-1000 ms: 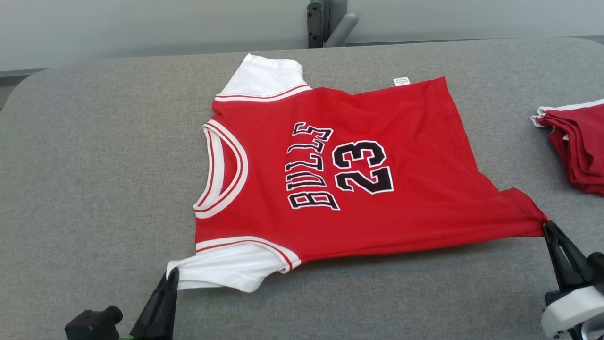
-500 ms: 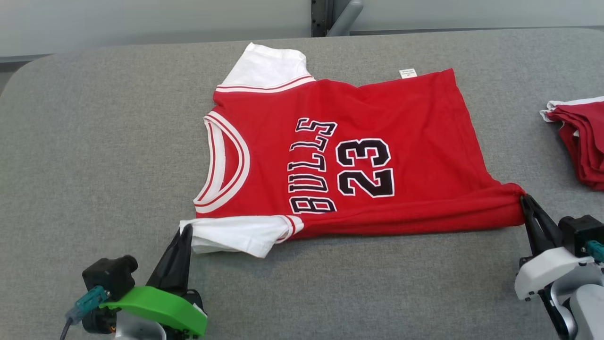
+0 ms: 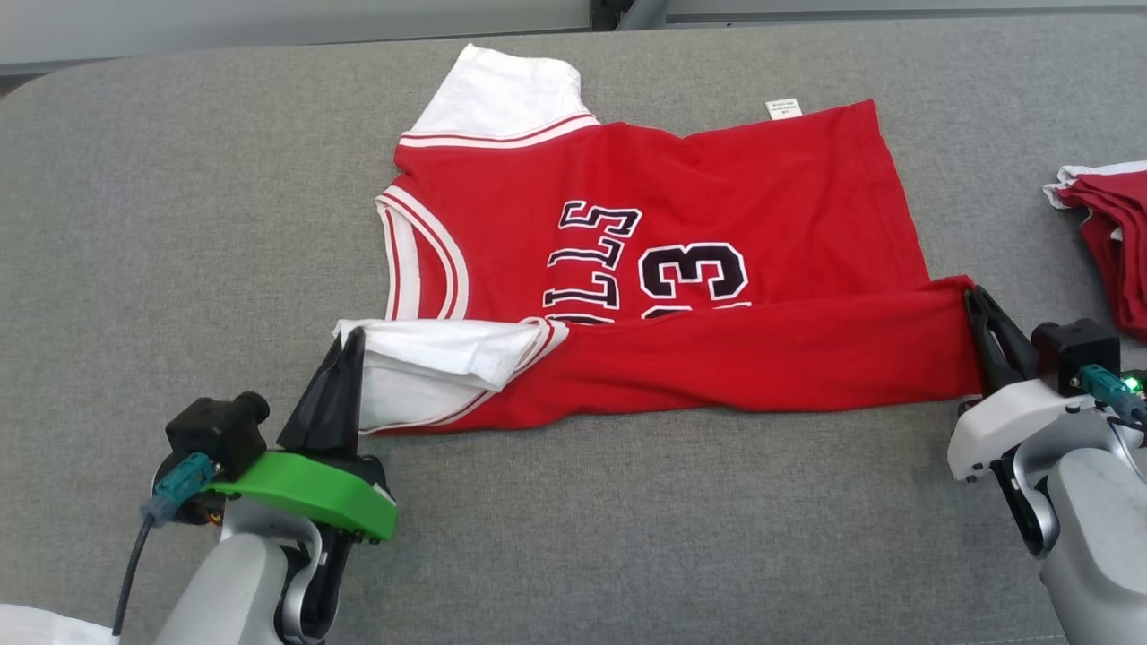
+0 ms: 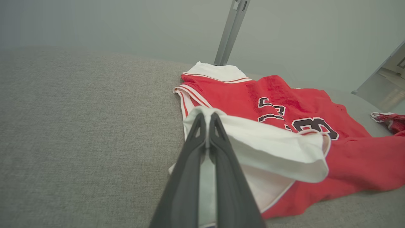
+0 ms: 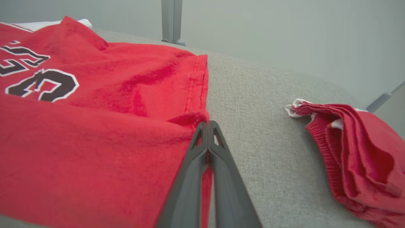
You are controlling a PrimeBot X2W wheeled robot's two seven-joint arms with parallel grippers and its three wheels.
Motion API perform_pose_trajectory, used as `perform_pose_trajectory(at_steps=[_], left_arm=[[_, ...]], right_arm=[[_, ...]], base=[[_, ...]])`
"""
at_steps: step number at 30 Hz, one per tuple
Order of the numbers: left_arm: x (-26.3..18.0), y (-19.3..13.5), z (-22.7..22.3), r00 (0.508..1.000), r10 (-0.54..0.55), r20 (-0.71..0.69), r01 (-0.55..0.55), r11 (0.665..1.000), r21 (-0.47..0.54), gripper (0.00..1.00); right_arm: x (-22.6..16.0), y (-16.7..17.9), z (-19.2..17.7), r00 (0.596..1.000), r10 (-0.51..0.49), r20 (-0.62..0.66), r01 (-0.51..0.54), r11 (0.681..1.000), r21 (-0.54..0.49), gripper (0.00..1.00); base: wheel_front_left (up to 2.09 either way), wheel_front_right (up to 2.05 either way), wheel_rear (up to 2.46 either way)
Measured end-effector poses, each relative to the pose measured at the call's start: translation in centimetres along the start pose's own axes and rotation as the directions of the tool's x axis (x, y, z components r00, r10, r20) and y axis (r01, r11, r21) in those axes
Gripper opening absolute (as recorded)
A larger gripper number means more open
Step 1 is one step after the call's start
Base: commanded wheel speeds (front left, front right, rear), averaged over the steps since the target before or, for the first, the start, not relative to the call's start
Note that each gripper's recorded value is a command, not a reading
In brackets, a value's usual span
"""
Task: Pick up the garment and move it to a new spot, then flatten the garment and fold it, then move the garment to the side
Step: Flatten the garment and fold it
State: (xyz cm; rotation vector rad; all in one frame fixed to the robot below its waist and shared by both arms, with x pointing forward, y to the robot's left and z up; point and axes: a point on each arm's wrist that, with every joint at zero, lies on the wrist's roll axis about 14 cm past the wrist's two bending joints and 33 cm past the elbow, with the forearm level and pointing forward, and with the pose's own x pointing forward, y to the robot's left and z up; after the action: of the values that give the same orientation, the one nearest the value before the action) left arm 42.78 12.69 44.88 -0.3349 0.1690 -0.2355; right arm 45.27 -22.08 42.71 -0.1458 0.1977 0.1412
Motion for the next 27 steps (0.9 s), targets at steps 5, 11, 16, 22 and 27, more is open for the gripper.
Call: perform_pose_trajectory(at_steps=[5,11,16,22,27], left_arm=[[1.4,0.1,0.5,0.999,-0.023,0.033,0.022,0.999,0.028,0.0],[2.9,0.2,-0.8,0.999,-0.044,-0.002,0.044,0.999,0.027,0.43],[3.8,1.1,-0.4,1.0,-0.006,0.017,0.006,1.0,0.009,1.0],[2.3,2.0,3.0,0.986,0.068,0.154,-0.061,0.997,-0.052,1.0],[-1.9,2.5,-2.6,0.99,0.138,0.013,-0.135,0.985,-0.111,1.0]], right_arm=[[1.2,-0.2,0.7,1.0,-0.011,0.019,0.011,1.0,-0.009,0.0],[2.2,0.0,0.1,1.0,-0.023,0.007,0.023,1.0,0.002,0.23],[2.8,0.3,1.1,0.998,-0.037,0.041,0.036,0.999,0.021,1.0],[1.1,-0.6,3.2,0.989,-0.088,0.119,0.083,0.996,0.043,1.0],[-1.5,-1.3,2.0,0.987,-0.131,0.098,0.124,0.99,0.073,1.0]], base=[[0.0,0.0,0.0],[0.0,0.0,0.0],[0.0,0.0,0.0],[0.0,0.0,0.0],[0.0,0.0,0.0]])
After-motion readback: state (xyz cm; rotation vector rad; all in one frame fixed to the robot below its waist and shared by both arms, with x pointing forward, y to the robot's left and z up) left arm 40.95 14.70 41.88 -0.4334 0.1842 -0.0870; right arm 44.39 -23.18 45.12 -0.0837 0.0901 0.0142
